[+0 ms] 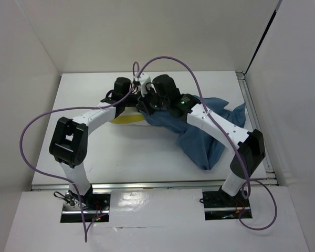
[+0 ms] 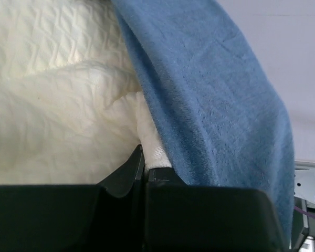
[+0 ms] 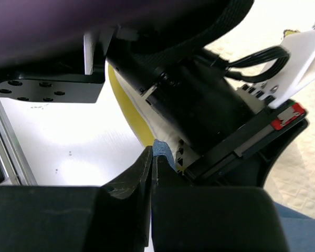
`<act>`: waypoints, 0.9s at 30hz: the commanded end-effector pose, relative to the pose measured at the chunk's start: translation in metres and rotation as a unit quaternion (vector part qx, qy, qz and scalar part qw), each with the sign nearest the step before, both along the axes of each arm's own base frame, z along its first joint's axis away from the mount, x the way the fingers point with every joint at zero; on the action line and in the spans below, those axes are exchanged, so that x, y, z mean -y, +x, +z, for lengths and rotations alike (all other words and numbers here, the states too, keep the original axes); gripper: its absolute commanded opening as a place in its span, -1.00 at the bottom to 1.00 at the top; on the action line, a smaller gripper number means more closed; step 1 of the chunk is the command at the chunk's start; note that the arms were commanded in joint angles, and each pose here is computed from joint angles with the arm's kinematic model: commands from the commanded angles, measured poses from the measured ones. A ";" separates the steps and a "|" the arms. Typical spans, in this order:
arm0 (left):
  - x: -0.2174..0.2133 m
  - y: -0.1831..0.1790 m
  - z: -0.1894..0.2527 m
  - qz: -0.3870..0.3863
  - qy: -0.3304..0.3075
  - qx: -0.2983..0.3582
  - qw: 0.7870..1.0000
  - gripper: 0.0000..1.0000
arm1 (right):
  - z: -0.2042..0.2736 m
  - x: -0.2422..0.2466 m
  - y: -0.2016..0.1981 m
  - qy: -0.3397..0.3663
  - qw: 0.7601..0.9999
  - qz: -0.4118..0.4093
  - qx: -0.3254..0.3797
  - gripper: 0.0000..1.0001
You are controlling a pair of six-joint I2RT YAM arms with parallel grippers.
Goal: Put the pillow into the pillowcase
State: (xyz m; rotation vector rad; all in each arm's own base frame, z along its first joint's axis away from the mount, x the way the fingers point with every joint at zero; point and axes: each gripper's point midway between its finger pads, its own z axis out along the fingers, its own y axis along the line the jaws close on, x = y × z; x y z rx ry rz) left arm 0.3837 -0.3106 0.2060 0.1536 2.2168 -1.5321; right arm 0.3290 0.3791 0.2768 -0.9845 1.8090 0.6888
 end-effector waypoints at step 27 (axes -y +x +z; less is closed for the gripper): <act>0.055 -0.005 -0.024 -0.035 -0.046 -0.059 0.997 -1.00 | 0.150 -0.114 -0.065 0.246 0.932 0.250 0.091 -1.00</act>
